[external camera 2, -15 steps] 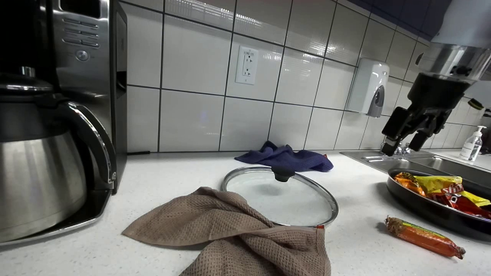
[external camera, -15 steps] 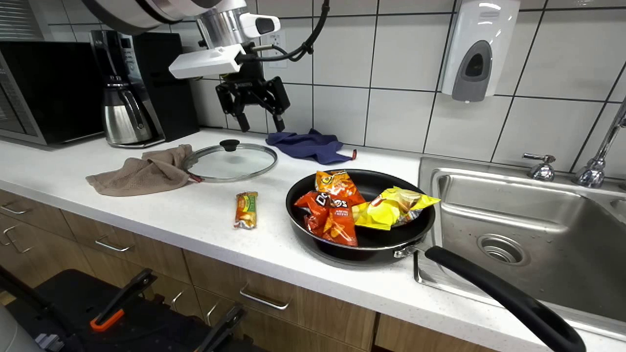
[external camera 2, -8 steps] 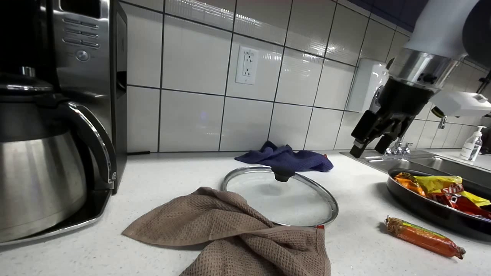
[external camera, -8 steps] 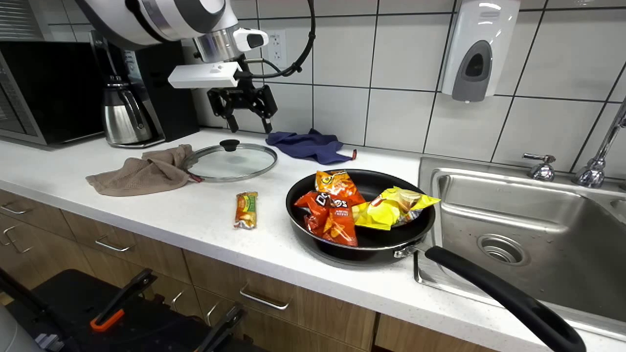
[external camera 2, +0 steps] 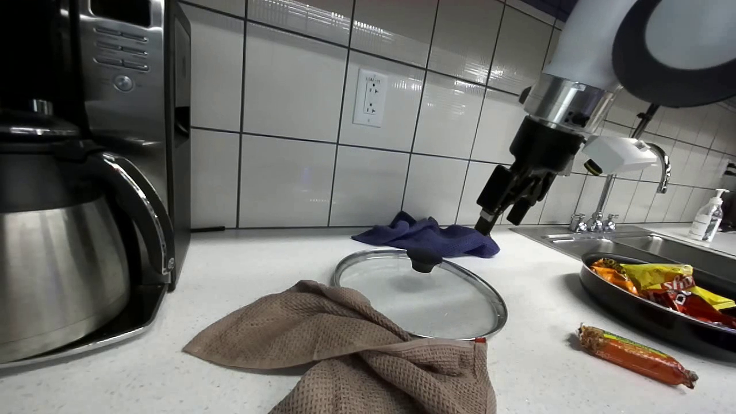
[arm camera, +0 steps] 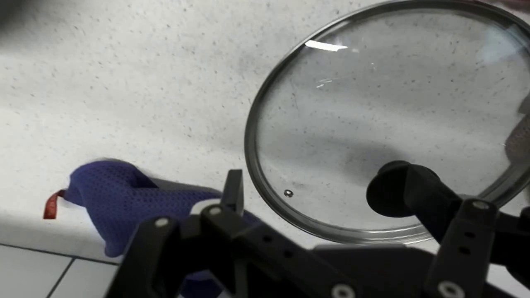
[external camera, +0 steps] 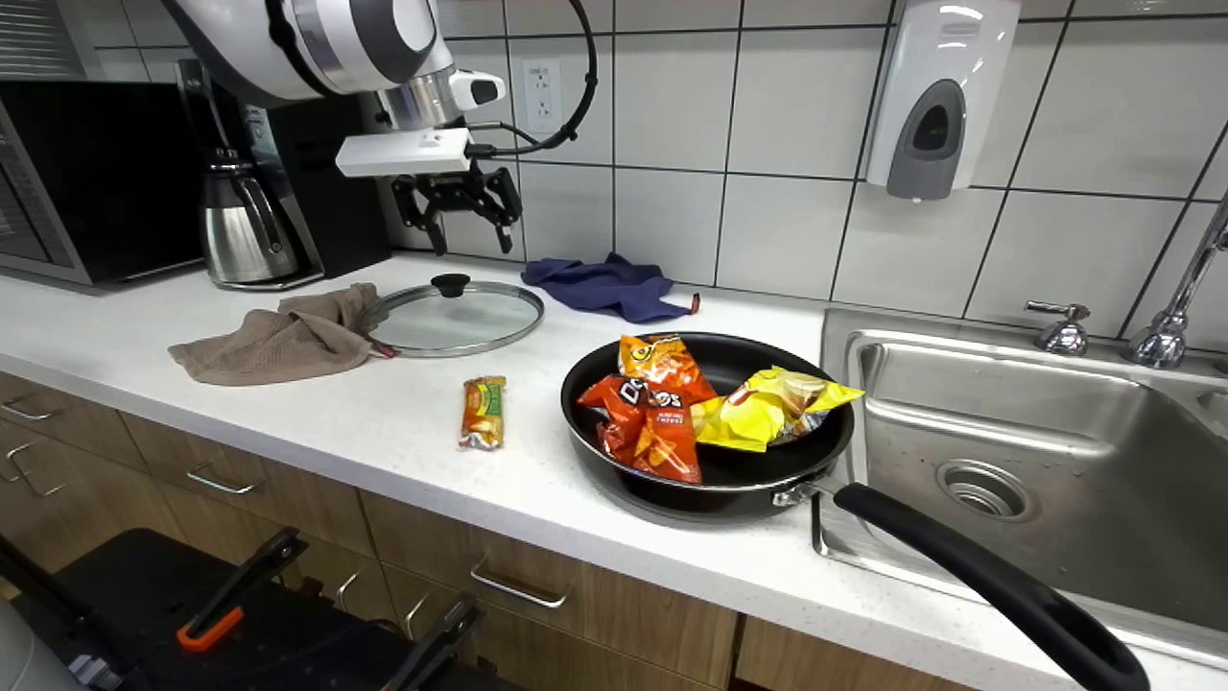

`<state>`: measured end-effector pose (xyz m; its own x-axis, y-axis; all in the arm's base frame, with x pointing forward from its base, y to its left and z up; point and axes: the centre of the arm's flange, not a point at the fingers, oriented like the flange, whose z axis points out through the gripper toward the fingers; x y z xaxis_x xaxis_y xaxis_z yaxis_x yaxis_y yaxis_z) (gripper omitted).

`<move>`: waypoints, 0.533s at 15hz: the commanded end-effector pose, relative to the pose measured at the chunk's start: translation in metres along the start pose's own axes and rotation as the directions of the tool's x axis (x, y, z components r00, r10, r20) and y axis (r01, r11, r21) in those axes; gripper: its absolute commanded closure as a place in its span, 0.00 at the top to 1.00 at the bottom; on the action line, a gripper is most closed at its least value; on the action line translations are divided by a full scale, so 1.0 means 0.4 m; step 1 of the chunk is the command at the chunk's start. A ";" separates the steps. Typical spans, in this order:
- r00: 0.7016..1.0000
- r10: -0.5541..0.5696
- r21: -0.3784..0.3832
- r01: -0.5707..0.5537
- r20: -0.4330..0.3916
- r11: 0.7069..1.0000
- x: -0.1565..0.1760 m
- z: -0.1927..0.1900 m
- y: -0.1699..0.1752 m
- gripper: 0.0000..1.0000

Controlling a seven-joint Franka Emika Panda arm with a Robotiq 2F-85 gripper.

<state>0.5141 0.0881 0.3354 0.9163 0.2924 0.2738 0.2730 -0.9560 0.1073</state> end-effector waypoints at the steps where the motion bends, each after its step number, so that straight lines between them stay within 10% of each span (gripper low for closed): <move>1: 0.997 -0.074 0.060 0.074 -0.010 0.995 0.100 0.025 -0.031 1.00; 8: 0.988 -0.155 0.179 0.158 -0.028 0.971 0.187 0.092 -0.123 1.00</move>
<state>0.5555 0.1480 0.3194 0.8662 0.4061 0.2911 0.4219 -0.9066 0.0092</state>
